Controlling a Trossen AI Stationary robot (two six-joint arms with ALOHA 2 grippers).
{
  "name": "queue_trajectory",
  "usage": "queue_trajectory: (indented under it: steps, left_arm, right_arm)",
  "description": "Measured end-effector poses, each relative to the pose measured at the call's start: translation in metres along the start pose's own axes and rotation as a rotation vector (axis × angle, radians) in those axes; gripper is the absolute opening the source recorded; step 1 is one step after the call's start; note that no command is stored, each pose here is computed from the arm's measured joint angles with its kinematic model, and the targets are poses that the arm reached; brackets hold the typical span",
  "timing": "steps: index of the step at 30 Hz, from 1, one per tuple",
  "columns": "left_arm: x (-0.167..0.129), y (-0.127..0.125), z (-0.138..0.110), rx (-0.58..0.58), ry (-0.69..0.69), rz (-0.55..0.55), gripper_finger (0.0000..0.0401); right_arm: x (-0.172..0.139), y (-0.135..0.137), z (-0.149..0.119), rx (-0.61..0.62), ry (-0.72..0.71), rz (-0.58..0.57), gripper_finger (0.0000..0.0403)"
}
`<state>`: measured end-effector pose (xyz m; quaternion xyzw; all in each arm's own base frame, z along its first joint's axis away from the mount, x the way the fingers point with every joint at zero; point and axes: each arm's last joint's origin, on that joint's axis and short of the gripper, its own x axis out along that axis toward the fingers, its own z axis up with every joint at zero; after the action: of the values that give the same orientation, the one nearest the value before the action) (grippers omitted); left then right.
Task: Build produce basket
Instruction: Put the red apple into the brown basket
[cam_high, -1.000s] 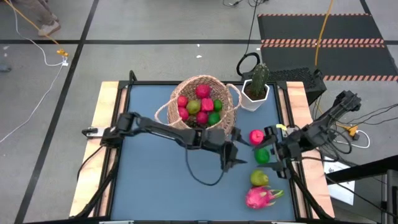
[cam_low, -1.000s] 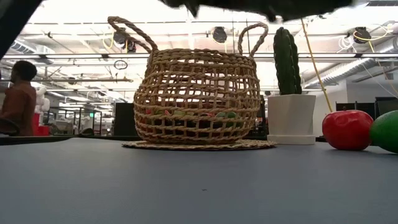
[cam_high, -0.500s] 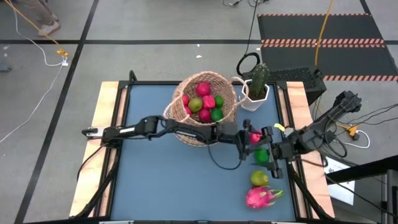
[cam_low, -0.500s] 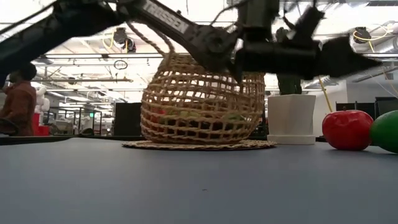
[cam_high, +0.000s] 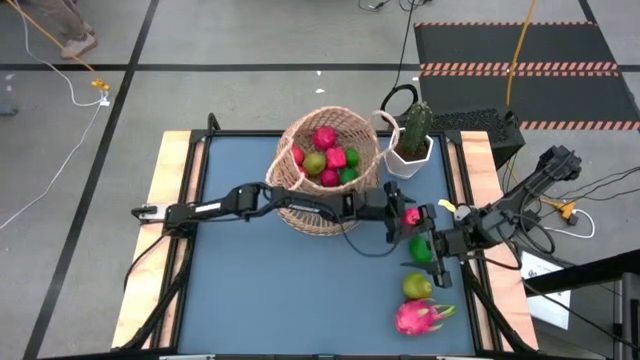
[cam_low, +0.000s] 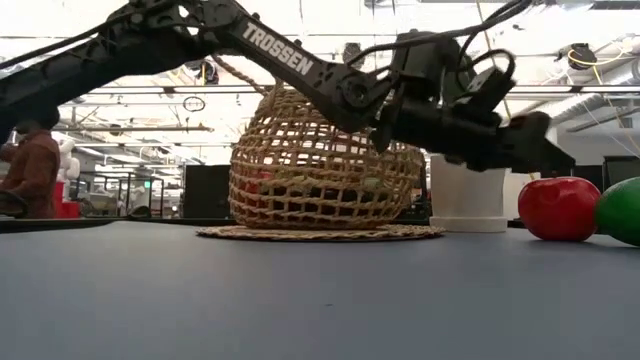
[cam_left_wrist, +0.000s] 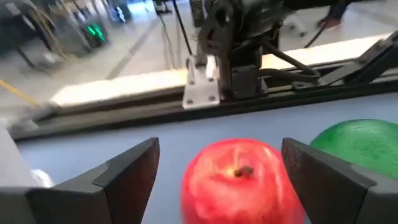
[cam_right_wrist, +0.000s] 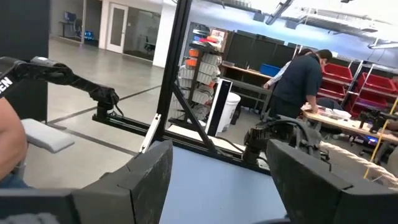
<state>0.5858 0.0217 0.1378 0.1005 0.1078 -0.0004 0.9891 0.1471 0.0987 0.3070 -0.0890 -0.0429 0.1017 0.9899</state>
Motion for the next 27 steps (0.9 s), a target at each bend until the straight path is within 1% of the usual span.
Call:
queue_trajectory:
  steps: [2, 4, 7, 10, 12, 15, 21, 27]
  left_arm:
    - [0.001, 0.007, -0.007, -0.08, 0.013, -0.044, 0.0337]
    - [0.002, 0.009, -0.012, -0.124, 0.017, -0.08, 0.0337]
    - [0.002, 0.006, -0.015, -0.131, 0.014, -0.15, 0.0337]
    - [0.003, -0.001, -0.016, -0.097, -0.003, -0.187, 0.0338]
    - [0.004, -0.006, -0.016, -0.074, -0.002, -0.185, 0.0338]
    - [0.007, -0.01, -0.023, -0.051, -0.007, -0.158, 0.0338]
    - [0.009, -0.002, -0.034, -0.141, 0.023, -0.089, 0.0338]
    - [0.009, 0.0, -0.034, -0.198, 0.03, -0.073, 0.0338]
  right_arm:
    - [0.0, 0.0, 0.0, -0.002, 0.0, 0.0, 0.0254]
    - [0.0, 0.0, 0.0, -0.006, 0.0, -0.002, 0.0254]
    - [0.0, -0.001, 0.0, -0.01, 0.003, -0.013, 0.0254]
    - [0.0, -0.001, 0.0, -0.005, 0.008, -0.031, 0.0254]
    - [0.0, -0.002, 0.0, -0.004, 0.011, -0.049, 0.0254]
    - [0.0, -0.002, 0.0, -0.003, 0.012, -0.054, 0.0254]
    - [0.0, -0.002, 0.0, 0.0, 0.013, -0.055, 0.0254]
    - [0.0, -0.002, 0.0, 0.02, 0.012, -0.054, 0.0254]
